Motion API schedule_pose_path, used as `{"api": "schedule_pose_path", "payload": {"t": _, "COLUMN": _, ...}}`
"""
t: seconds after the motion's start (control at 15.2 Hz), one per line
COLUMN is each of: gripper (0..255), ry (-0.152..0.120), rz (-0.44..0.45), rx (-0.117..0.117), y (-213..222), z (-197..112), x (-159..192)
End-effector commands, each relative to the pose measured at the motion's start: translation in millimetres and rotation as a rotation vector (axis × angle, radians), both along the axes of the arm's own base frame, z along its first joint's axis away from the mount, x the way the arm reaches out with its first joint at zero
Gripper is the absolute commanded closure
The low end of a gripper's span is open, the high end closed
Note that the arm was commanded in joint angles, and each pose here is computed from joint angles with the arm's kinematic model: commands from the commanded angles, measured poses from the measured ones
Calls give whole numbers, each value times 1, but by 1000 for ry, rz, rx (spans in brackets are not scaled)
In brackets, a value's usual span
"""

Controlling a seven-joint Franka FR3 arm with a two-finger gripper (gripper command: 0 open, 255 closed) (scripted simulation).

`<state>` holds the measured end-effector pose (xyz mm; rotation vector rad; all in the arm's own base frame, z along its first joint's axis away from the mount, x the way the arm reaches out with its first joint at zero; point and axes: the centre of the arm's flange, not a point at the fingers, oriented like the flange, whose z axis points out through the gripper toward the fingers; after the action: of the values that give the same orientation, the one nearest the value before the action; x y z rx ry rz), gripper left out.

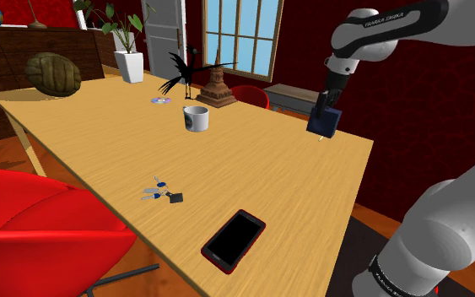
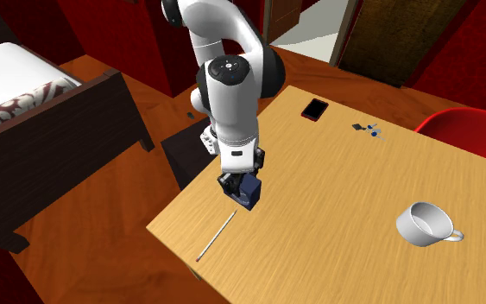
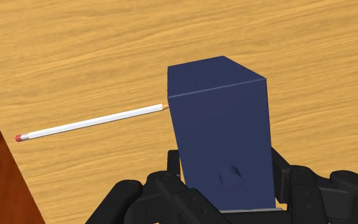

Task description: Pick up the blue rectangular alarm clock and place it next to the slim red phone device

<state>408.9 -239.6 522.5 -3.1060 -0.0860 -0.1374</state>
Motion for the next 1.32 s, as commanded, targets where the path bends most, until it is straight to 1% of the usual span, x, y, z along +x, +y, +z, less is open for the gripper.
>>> {"api": "schedule_pose_path", "payload": {"t": 0.0, "gripper": 255, "ry": 0, "rz": 0, "rx": 0, "y": 0, "z": 9, "x": 0}}
{"api": "schedule_pose_path", "payload": {"t": 1.25, "gripper": 255, "ry": 0, "rz": 0, "rx": 0, "y": 0, "z": 110, "x": 0}}
